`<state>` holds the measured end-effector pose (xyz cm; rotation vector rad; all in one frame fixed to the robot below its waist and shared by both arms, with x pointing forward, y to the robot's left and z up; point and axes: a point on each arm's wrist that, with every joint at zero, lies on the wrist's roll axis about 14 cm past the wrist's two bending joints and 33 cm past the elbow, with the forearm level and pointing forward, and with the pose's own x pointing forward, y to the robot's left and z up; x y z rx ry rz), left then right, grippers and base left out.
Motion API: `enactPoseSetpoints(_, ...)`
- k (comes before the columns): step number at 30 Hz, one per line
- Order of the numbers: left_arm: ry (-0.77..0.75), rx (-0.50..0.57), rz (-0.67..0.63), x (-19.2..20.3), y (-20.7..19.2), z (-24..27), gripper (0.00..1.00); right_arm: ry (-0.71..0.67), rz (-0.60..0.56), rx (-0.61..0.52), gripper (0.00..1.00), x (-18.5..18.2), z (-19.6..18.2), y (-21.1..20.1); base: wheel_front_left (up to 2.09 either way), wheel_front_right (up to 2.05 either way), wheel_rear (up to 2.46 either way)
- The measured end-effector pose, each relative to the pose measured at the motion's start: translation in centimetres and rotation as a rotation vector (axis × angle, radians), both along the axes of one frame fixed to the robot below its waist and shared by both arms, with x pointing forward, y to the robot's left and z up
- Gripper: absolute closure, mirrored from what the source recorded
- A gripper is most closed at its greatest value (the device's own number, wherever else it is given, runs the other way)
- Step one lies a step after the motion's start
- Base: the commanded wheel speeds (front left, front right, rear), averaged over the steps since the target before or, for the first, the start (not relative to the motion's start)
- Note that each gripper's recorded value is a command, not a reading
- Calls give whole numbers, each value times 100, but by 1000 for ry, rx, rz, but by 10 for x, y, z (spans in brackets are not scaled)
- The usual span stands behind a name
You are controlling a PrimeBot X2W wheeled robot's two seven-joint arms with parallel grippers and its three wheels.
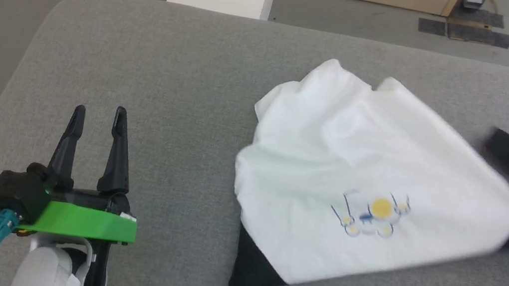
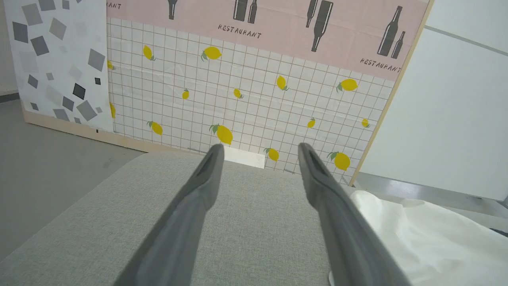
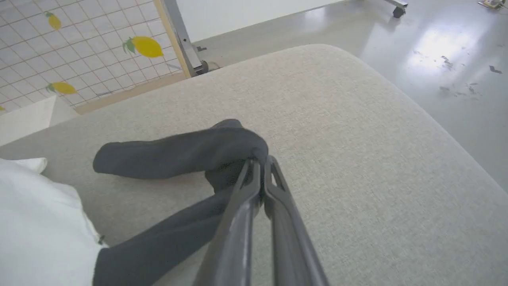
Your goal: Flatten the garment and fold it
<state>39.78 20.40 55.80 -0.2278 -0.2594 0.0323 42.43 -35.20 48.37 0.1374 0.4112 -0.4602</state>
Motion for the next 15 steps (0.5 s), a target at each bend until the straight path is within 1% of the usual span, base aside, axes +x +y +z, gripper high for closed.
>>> enactPoseSetpoints(1, -1, -1, -6, 0, -2, 0, 0, 34, -32, 16, 100, -16, -9, -7, 0, 0, 0)
enactPoseSetpoints(3, -3, -2, -14, 0, -5, 1, 0, 147, -97, 75, 100, -57, -38, -17, 0, 0, 0)
enactPoseSetpoints(5, -1, -4, -16, -1, -5, 1, 0, 259, -111, 143, 100, -87, -65, -16, 0, 0, 0)
enactPoseSetpoints(7, 9, -5, -15, -1, -5, -3, 0, 313, -106, 212, 100, -105, -85, -8, 0, 0, 0)
enactPoseSetpoints(8, 15, -6, -16, -2, -6, -5, 0, 314, -100, 227, 72, -107, -88, -5, 0, 0, 0)
enactPoseSetpoints(9, 22, -8, -17, -3, -6, -7, 0, 299, -82, 233, 0, -105, -87, 0, 0, 0, 0)
enactPoseSetpoints(11, 29, -9, -18, -3, -6, -10, 0, 208, -42, 212, 0, -90, -74, 7, 0, 0, 0)
enactPoseSetpoints(15, 26, -12, -29, -4, -10, -8, 0, -32, 58, 158, 0, -51, -28, 29, 0, 0, 0)
